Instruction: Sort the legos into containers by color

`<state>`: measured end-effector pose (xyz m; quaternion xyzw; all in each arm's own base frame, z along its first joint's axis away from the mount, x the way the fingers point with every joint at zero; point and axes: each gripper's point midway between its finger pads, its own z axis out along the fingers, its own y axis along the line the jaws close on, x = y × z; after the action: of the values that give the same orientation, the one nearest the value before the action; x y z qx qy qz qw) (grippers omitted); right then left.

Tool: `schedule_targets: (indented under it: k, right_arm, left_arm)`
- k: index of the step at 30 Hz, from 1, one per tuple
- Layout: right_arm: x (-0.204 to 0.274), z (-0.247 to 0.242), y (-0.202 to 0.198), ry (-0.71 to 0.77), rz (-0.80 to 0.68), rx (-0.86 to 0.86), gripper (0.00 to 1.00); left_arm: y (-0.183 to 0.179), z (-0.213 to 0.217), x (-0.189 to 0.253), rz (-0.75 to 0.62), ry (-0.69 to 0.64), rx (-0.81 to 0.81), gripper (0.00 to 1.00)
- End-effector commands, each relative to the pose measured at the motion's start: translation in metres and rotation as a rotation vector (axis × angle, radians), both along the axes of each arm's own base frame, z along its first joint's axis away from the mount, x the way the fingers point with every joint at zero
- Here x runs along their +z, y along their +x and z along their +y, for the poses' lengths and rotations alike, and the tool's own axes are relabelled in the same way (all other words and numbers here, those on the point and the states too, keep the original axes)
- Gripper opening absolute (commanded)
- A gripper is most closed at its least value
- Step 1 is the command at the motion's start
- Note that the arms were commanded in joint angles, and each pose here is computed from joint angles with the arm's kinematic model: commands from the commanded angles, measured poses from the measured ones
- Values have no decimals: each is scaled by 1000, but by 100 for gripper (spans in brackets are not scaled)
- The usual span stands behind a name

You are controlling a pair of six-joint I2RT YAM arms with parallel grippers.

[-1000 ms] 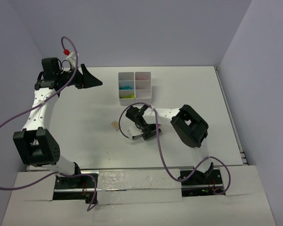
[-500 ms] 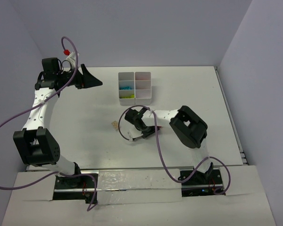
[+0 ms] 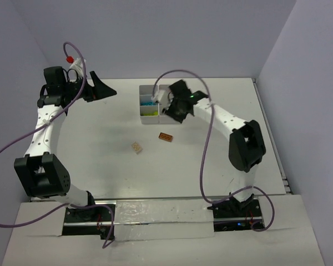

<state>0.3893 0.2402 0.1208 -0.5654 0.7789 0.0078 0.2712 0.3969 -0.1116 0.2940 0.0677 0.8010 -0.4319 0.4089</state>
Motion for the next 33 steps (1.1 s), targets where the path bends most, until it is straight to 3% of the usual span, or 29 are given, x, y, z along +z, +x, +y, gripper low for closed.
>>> schedule_targets:
  k: [1, 5, 11, 17, 33]
  right_arm:
    - [81, -15, 58, 467, -189, -427, 0]
    - [99, -28, 81, 661, -267, -662, 0]
    - [119, -29, 113, 834, -358, -854, 0]
    - [129, -14, 131, 928, -417, -851, 0]
    - [102, 24, 155, 901, -462, -805, 0]
  left_arm:
    - [13, 21, 45, -171, 41, 157, 99]
    - [18, 25, 37, -153, 28, 208, 99]
    - [26, 28, 27, -120, 12, 248, 99]
    - [31, 35, 18, -116, 28, 292, 99]
    - [31, 38, 2, -75, 54, 307, 99]
